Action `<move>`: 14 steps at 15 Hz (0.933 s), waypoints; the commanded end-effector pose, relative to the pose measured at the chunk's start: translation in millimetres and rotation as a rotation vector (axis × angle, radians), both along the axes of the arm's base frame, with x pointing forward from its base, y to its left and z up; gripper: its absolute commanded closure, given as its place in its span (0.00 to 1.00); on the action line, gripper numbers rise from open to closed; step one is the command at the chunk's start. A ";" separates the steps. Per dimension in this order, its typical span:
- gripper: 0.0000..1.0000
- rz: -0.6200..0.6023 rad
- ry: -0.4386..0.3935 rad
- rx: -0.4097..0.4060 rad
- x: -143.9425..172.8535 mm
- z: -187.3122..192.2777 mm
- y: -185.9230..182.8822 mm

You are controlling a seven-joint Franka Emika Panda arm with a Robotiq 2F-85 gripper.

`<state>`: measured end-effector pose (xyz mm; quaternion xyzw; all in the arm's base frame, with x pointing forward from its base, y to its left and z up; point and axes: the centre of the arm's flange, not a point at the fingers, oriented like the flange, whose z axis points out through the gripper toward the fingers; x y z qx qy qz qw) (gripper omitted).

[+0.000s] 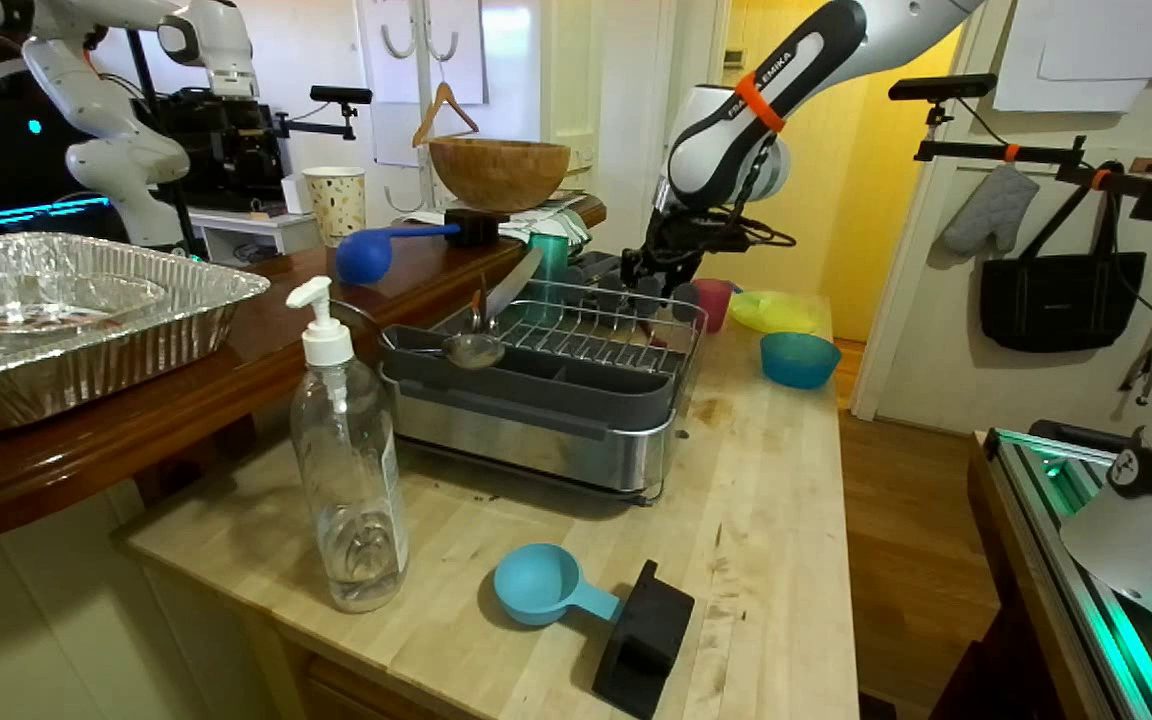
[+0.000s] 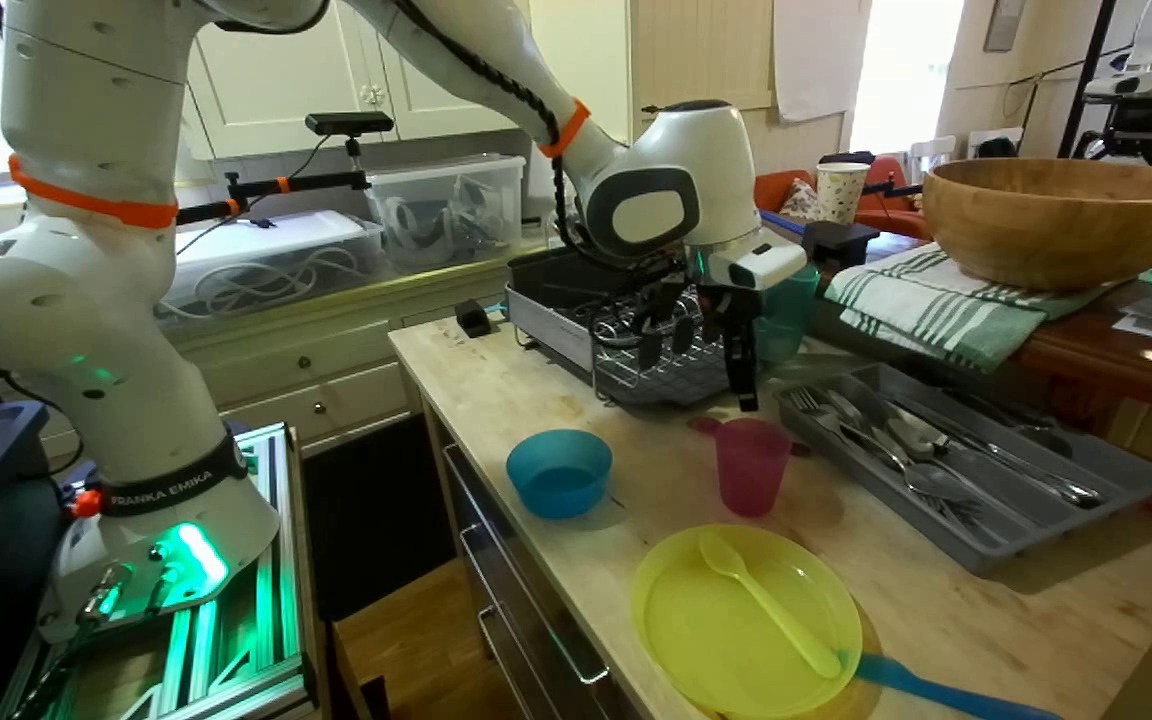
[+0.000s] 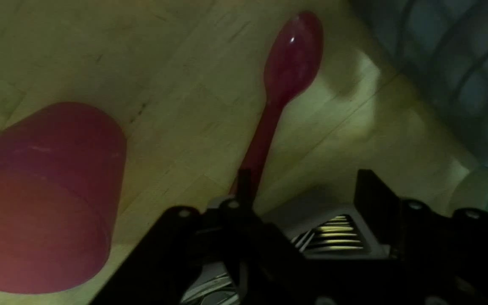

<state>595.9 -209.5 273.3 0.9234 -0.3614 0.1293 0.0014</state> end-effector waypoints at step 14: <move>0.10 -0.012 -0.024 -0.069 17.1 -63.4 -6.4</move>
